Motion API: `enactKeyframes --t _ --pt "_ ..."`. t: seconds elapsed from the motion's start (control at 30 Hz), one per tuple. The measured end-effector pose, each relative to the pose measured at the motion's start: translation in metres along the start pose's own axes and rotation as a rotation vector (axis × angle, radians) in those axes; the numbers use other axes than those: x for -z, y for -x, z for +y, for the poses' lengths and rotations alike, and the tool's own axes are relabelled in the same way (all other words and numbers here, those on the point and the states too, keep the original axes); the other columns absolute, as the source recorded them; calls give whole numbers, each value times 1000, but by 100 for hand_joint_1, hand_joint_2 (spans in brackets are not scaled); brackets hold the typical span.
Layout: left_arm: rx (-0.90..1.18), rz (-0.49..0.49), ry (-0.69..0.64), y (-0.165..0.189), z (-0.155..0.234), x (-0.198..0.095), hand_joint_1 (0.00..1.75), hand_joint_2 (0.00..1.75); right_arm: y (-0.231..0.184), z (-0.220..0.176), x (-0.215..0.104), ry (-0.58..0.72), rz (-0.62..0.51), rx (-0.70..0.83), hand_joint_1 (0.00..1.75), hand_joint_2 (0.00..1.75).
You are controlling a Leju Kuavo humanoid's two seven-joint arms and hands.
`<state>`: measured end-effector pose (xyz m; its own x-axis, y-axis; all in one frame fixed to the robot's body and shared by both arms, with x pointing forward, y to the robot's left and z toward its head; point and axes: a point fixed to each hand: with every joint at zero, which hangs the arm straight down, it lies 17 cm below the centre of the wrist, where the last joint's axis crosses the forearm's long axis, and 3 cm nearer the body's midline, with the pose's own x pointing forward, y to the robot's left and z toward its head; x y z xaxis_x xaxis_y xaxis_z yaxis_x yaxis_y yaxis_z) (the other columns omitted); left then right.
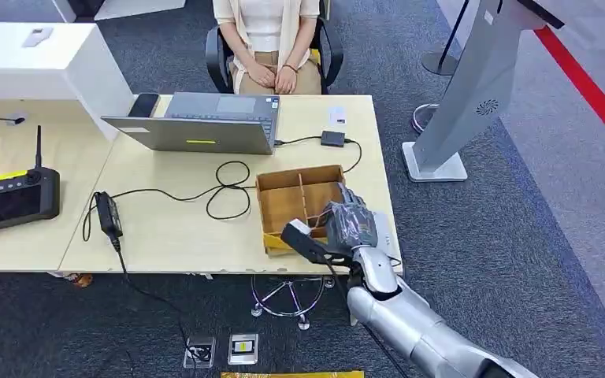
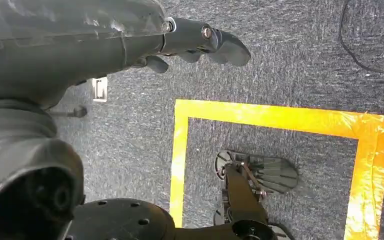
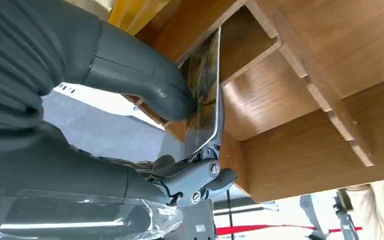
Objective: Pass the card to the sensor for recognition and then transmit it.
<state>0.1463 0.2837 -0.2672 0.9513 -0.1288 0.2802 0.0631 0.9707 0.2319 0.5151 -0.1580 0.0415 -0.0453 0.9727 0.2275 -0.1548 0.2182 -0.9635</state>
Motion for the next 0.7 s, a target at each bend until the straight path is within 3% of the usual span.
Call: enactKeyframes --t 0.2,0.37,0.7 --pt "7 -2 0 0 0 0 0 0 8 -2 1 9 15 -11 175 175" --pt "31 -11 2 -1 0 0 0 0 15 -29 5 110 44 -61 175 175" --pt "55 -27 27 -9 -6 -1 0 0 -9 -221 26 437 46 -143 175 175"
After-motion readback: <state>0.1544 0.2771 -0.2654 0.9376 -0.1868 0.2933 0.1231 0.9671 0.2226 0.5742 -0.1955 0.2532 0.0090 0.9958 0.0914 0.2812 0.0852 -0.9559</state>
